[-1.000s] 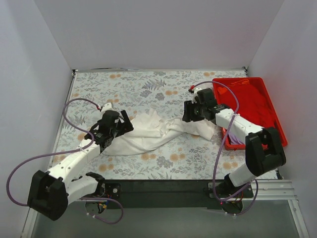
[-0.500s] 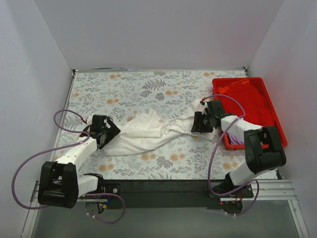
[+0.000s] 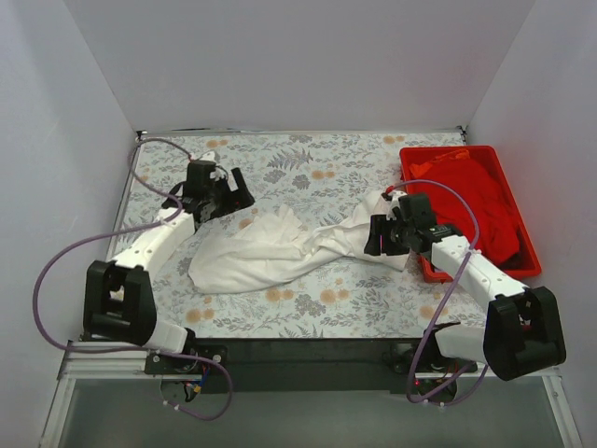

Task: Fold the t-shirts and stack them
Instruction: Flatten the tshirt out

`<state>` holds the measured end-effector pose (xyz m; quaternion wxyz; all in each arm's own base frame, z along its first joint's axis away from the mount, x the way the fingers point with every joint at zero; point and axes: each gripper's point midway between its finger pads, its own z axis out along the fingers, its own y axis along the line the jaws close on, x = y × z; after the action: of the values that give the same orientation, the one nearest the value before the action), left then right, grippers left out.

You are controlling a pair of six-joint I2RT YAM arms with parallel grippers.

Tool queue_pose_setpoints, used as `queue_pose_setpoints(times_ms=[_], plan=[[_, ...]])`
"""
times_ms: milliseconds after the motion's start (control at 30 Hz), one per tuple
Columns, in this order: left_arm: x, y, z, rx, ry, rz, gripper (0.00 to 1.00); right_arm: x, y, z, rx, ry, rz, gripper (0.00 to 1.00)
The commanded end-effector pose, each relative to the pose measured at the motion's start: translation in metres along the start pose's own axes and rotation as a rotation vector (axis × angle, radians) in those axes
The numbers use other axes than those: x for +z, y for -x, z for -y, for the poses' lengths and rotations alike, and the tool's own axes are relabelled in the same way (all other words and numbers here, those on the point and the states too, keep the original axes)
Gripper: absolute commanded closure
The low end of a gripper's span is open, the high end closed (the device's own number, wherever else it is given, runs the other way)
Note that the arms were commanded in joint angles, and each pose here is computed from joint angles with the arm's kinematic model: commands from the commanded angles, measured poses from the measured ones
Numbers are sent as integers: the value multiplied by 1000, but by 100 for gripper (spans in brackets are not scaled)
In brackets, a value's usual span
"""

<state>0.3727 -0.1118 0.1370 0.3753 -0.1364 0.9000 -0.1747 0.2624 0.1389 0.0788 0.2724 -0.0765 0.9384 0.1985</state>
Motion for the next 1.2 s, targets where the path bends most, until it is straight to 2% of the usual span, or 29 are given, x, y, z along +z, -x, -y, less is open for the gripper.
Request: queue_pose_setpoints(times_ms=[0, 167, 367, 467, 667, 800, 933, 967, 1033, 1100, 1167], plan=[[22, -35, 33, 192, -127, -171, 7, -8, -1, -10, -38, 28, -2, 38], [60, -58, 46, 249, -189, -322, 11, -13, -5, -16, -55, 54, -1, 38], [84, -70, 51, 249, -225, -390, 16, -13, -17, -14, -56, 53, -18, 38], [85, -74, 59, 246, -264, -416, 22, -13, -19, -13, -56, 48, -25, 38], [78, -79, 73, 255, -313, -430, 29, -12, -19, -12, -50, 38, -30, 38], [72, -83, 74, 257, -322, -446, 41, -9, -20, -11, -42, 37, -43, 38], [62, -74, 78, 274, -325, -410, 61, -10, -19, -10, -46, 32, -38, 38], [60, -69, 78, 284, -317, -387, 72, -10, -18, -10, -48, 28, -35, 39], [58, -61, 77, 297, -298, -356, 81, -9, -18, -8, -53, 20, -33, 39], [55, -53, 73, 315, -265, -326, 95, -9, -15, -5, -57, 0, -27, 38], [48, -40, 74, 334, -245, -281, 100, -9, -12, -2, -62, -19, -19, 38]])
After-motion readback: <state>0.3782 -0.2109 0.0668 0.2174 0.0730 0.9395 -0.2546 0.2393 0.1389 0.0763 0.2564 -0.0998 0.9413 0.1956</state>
